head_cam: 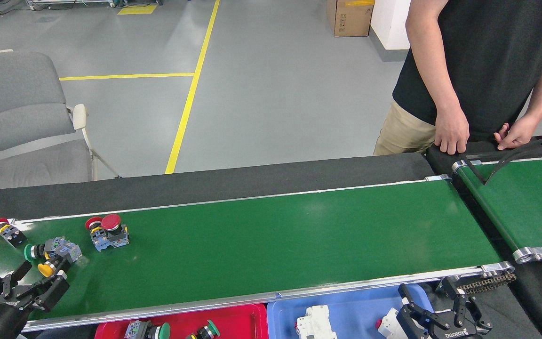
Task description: Pick switch part from conveyor to tray
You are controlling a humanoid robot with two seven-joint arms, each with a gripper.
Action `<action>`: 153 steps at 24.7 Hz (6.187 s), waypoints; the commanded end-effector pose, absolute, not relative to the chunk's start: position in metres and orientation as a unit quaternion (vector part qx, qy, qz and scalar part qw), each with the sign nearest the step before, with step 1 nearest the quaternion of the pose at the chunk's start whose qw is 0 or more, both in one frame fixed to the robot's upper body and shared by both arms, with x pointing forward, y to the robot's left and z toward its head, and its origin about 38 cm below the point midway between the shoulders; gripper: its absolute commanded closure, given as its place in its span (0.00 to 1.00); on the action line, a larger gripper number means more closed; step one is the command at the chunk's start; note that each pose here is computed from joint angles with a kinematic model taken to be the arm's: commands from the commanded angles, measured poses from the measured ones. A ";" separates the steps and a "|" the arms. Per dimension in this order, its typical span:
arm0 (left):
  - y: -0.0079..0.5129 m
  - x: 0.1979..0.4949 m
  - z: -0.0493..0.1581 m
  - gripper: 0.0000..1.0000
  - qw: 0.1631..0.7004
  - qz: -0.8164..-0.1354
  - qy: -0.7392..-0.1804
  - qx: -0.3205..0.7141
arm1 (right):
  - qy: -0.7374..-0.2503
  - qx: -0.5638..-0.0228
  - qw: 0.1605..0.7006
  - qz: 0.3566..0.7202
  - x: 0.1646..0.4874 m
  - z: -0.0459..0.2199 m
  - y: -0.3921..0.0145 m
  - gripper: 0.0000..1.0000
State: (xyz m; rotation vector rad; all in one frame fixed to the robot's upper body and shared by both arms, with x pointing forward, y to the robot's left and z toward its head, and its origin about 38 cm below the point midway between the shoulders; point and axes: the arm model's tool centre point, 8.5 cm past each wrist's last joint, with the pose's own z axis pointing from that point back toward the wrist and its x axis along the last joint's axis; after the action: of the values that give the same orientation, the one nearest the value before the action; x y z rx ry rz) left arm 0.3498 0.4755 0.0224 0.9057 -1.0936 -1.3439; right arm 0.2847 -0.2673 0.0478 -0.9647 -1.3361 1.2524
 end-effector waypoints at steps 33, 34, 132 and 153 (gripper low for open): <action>0.306 0.208 0.032 0.00 0.456 -0.599 -0.582 0.309 | -0.562 -0.398 0.507 0.518 0.286 0.050 -0.264 0.01; 0.314 0.206 0.034 0.00 0.462 -0.593 -0.577 0.320 | -0.563 -0.398 0.508 0.516 0.286 0.051 -0.263 0.01; 0.414 0.191 0.051 0.01 0.607 -0.476 -0.419 0.479 | -0.574 -0.392 0.484 0.532 0.293 0.060 -0.235 0.01; 0.379 0.247 0.059 0.00 0.542 -0.506 -0.445 0.502 | -0.508 -0.460 0.529 0.501 0.264 0.048 -0.303 0.02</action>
State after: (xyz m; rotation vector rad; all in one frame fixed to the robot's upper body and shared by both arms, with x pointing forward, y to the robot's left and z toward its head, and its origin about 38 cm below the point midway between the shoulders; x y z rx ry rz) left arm 0.2437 0.3762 0.0515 1.1640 -1.0433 -1.1933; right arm 0.2637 -0.3012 0.0410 -1.0737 -1.1754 1.1937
